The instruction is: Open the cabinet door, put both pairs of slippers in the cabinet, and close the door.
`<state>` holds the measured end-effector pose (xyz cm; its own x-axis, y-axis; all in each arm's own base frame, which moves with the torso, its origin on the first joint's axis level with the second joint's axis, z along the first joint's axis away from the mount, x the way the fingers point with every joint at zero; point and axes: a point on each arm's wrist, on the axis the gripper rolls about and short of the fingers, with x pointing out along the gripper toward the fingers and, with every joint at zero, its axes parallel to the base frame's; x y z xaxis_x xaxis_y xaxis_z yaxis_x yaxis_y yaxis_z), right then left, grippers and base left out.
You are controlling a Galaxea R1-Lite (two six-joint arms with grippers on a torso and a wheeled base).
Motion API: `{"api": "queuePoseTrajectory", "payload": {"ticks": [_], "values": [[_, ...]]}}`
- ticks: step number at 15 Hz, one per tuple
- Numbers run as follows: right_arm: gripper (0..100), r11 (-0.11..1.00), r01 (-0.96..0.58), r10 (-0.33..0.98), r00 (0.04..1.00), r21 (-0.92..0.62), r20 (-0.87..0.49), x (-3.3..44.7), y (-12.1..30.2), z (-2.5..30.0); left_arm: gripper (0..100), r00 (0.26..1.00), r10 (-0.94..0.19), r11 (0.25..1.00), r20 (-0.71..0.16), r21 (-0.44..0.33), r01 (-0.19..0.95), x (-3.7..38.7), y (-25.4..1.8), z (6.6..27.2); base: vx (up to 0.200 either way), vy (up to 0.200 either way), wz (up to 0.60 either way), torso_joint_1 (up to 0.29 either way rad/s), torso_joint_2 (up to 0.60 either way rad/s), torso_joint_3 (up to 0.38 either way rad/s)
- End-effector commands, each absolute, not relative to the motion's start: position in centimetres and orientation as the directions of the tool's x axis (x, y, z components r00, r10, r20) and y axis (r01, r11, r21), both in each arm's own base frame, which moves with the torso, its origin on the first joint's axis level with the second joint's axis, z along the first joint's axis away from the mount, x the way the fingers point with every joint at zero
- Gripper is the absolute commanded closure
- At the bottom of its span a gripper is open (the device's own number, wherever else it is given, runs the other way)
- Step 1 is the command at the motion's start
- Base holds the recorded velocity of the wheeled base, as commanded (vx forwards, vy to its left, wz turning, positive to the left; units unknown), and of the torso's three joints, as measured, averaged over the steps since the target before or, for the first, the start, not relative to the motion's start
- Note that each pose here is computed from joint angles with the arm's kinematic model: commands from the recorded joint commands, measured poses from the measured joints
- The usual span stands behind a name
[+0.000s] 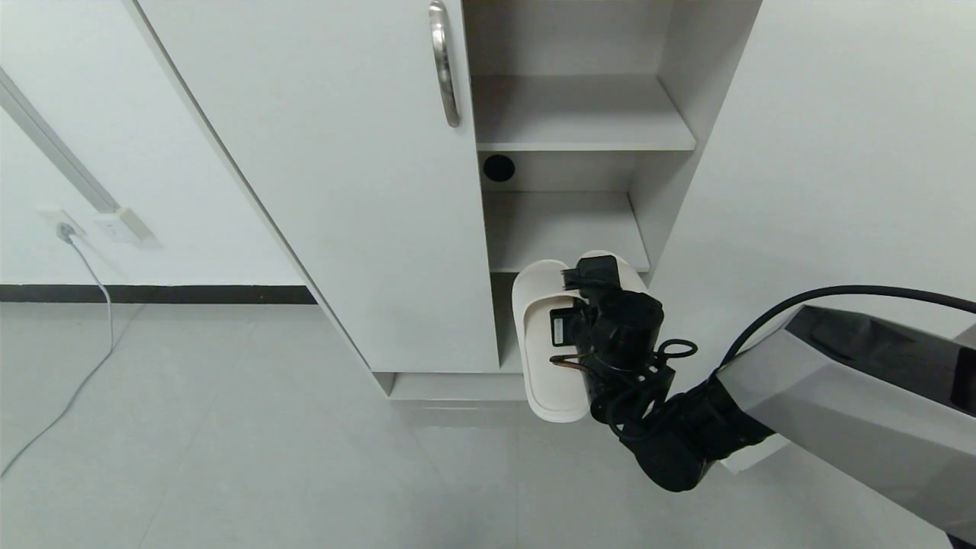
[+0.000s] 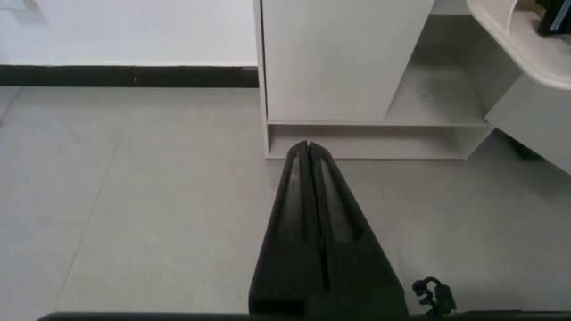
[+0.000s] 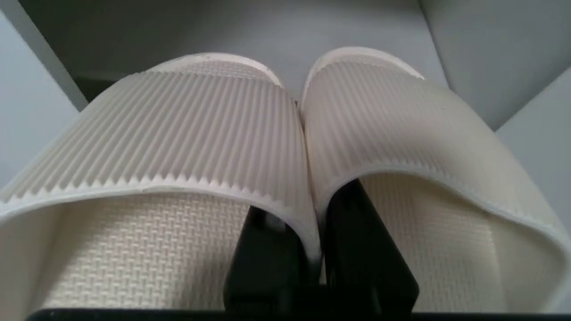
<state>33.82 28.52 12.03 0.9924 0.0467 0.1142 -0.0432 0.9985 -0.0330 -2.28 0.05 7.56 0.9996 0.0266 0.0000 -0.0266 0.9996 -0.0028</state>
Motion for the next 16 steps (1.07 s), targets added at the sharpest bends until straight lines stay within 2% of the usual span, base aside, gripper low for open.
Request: {"api": "queuePoseTrajectory", "payload": {"ticks": [1, 4, 16], "values": [[100, 0.999, -0.037, 0.041, 0.993, -0.035, 0.11, 34.26, 28.58, 11.5, 100, 1.0, 0.026, 1.0, 0.0, -0.003, -0.026, -2.28, 0.05, 7.59, 0.0, 0.0, 0.0, 0.0, 0.0, 0.0], [100, 0.999, -0.036, 0.039, 0.993, -0.033, 0.112, 34.36, 28.58, 11.47, 100, 1.0, 0.026, 1.0, -0.002, -0.001, -0.026, -2.28, 0.05, 7.58, 0.0, 0.0, 0.0, 0.0, 0.0, 0.0], [100, 0.999, -0.032, 0.036, 0.993, -0.035, 0.115, 34.95, 28.39, 10.81, 100, 1.0, 0.026, 1.0, 0.0, 0.0, -0.026, -2.28, 0.05, 7.59, 0.2, 0.0, 0.0, 0.005, 0.0, 0.002]]}}
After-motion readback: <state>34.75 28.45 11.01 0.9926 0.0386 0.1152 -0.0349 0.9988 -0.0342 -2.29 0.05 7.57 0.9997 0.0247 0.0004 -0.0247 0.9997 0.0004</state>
